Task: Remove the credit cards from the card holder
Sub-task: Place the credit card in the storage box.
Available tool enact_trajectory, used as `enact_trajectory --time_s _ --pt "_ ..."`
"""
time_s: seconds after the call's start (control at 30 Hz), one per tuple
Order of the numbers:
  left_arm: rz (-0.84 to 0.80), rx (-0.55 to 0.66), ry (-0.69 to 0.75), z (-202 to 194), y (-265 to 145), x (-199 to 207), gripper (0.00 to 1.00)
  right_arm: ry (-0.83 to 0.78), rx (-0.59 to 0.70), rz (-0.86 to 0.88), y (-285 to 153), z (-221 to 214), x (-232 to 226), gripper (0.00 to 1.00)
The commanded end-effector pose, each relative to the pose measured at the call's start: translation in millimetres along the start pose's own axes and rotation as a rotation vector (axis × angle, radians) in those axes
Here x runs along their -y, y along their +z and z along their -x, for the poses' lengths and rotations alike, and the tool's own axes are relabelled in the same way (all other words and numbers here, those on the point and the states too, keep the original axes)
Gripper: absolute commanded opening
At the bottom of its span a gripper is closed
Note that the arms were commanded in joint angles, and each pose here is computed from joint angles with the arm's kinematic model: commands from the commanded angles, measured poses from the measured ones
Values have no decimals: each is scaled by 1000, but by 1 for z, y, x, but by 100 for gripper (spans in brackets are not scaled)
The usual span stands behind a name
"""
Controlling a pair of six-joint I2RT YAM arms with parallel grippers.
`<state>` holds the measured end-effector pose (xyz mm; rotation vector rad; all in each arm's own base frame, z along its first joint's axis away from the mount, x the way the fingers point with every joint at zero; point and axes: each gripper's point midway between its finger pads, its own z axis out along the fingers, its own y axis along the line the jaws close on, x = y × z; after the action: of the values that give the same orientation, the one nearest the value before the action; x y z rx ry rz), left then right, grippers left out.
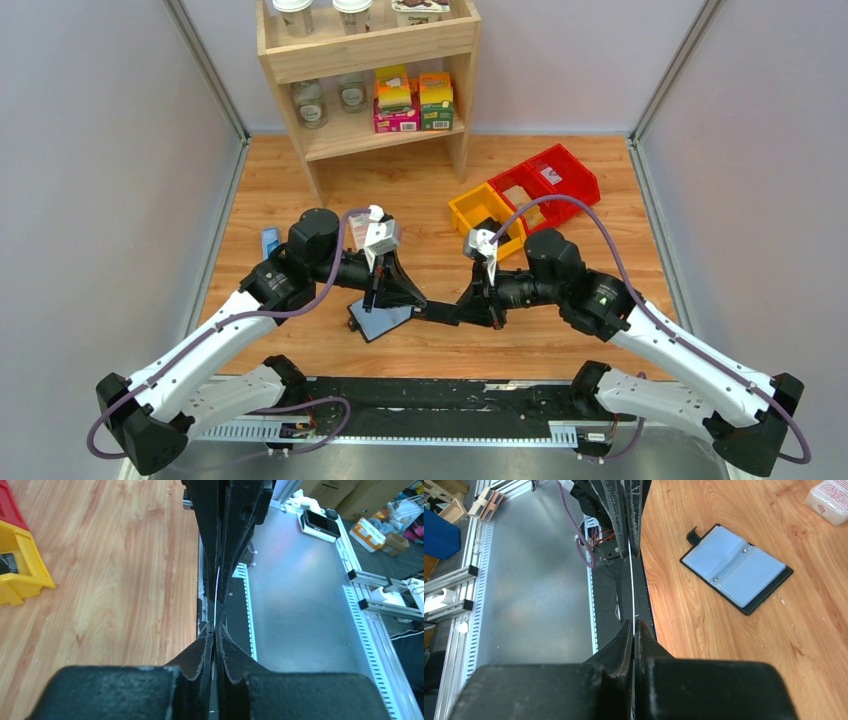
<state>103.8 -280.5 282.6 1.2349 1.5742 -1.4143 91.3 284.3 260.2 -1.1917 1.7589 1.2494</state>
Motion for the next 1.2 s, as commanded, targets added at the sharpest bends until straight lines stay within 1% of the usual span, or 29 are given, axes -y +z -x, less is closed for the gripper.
enact_trajectory --time_s 0.0,0.03,0.13,0.27,0.3,0.37,0.4,0.43,0.47,0.5,0.53,0.57,0.6,0.63,0.67,0.7,0.73,0.77,0.83,1.0,1.17 --pt "-78 53 123 22 -2 17 6 -36 65 -16 -2 14 0 0" --pt "-75 56 125 23 -3 17 0 -37 78 -24 -3 15 1 0" --pt "-82 62 123 20 -3 19 0 -54 111 -24 -6 20 -1 0" --pt "-90 73 125 20 -4 21 0 -50 119 -33 -6 21 0 1" --pt "-81 77 124 20 -4 20 0 -42 127 -43 -6 22 2 7" --pt "-48 90 125 19 -5 16 0 -27 149 -70 -7 24 5 34" --pt "-36 104 129 21 -5 15 0 -22 166 -86 -8 26 7 53" --pt "2 118 133 20 -6 10 0 -17 188 -103 -10 29 9 65" --pt "29 144 133 24 -8 8 0 -11 215 -121 -12 30 11 73" --pt "69 167 129 21 -9 2 0 -9 243 -143 -15 33 14 79" --pt "123 281 134 37 -14 -2 0 15 321 -203 -21 36 22 90" --pt "163 344 117 40 -17 -8 0 24 359 -228 -25 38 25 92" --pt "195 394 117 46 -23 -8 0 36 395 -237 -28 40 26 94" --pt "239 464 83 50 -27 -16 0 46 422 -249 -31 40 28 95" --pt "249 509 81 53 -31 -14 0 53 456 -257 -34 43 29 96" --pt "266 585 40 57 -35 -19 0 66 484 -264 -35 43 30 96" --pt "263 634 33 62 -40 -16 0 74 507 -269 -37 44 32 96" --pt "276 701 -5 63 -45 -20 0 77 539 -264 -38 48 31 96" --pt "270 790 -61 63 -52 -21 0 90 573 -253 -38 50 31 96" --pt "249 946 -141 70 -69 -19 0 112 623 -224 -30 58 34 95" --pt "205 1027 -187 77 -78 -13 0 120 649 -171 -18 73 32 93"
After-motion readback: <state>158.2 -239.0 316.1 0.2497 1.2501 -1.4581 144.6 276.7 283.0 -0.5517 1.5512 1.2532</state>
